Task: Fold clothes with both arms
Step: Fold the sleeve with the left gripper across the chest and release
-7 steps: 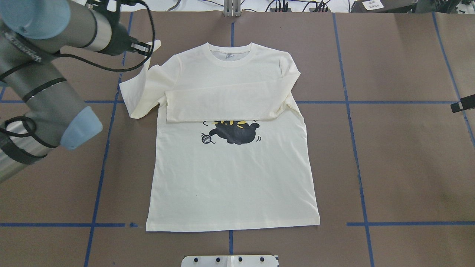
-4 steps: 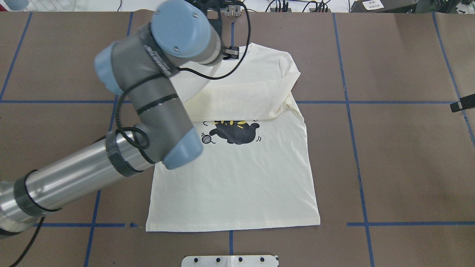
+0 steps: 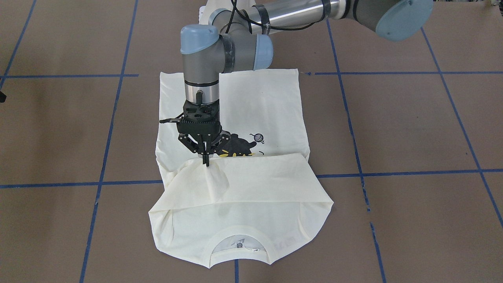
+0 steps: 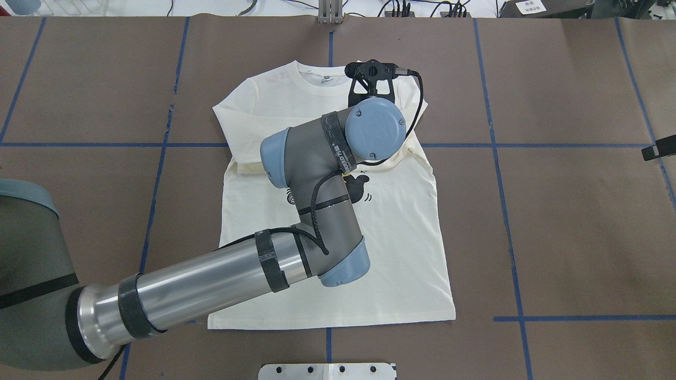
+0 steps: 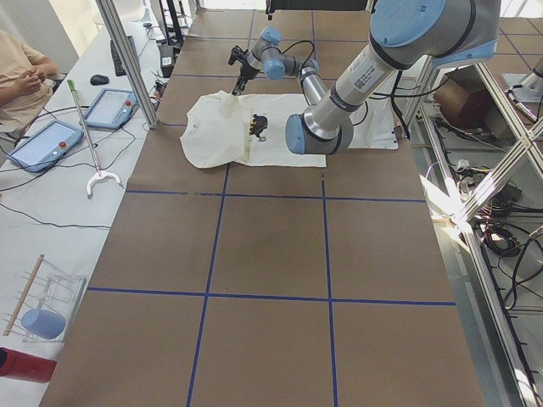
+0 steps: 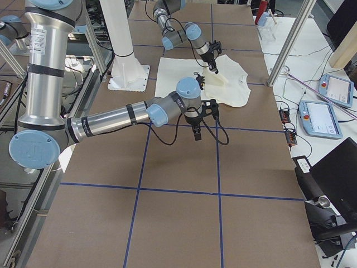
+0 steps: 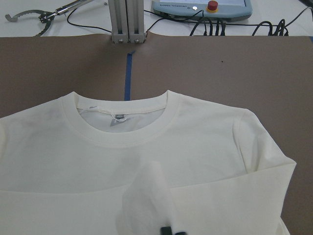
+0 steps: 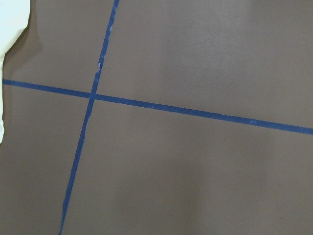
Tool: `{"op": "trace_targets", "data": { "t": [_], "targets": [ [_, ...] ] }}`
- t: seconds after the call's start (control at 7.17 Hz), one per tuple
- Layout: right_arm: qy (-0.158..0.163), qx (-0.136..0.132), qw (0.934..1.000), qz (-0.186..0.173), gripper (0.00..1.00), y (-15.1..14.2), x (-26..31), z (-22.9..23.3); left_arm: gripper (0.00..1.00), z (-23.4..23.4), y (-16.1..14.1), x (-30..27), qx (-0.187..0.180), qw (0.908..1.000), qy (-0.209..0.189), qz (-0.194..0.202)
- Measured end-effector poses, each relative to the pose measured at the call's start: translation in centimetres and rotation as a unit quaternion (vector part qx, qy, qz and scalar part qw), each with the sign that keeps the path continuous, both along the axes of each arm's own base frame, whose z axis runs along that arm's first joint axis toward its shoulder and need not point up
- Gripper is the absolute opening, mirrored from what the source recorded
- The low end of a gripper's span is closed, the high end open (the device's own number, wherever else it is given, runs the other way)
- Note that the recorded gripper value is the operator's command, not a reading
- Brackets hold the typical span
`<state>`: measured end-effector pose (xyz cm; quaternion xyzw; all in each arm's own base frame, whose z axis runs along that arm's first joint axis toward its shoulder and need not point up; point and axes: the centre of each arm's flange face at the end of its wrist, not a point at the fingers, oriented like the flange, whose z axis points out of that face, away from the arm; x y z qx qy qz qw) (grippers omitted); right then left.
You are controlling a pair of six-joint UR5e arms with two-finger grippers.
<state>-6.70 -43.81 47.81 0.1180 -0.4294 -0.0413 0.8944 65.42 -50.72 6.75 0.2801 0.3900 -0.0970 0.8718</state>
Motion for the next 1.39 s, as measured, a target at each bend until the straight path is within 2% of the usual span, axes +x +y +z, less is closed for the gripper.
{"op": "trace_targets", "data": {
  "t": [0.14,0.28,0.42,0.7,0.98,1.12,1.39],
  "targets": [
    [0.0,0.0,1.0,0.0,1.0,0.0,0.0,0.0,0.0,-0.1,1.1,1.8,0.008,0.9999,0.008,0.007],
    [0.0,0.0,1.0,0.0,1.0,0.0,0.0,0.0,0.4,-0.5,2.4,3.0,0.015,0.9997,0.014,0.015],
    [0.0,0.0,1.0,0.0,1.0,0.0,0.0,0.0,0.99,-1.2,3.3,3.6,0.021,0.9993,0.024,0.02],
    [-0.001,0.002,1.0,0.0,1.0,-0.2,-0.1,-0.2,1.0,-1.4,4.0,3.3,0.044,0.9958,0.077,0.024],
    [-0.004,0.008,1.0,0.0,1.0,-0.6,-0.3,-0.9,1.0,-1.5,4.4,1.7,0.056,0.9921,0.101,0.05],
    [-0.009,0.015,0.9998,0.003,1.0,-1.3,-0.5,-2.0,1.0,-2.3,4.0,-0.5,0.051,0.9909,0.093,0.082],
    [-0.022,0.041,0.9989,0.008,1.0,-3.6,-1.5,-5.4,1.0,-1.6,3.4,-7.4,0.046,0.9859,0.046,0.154]
  ]
}}
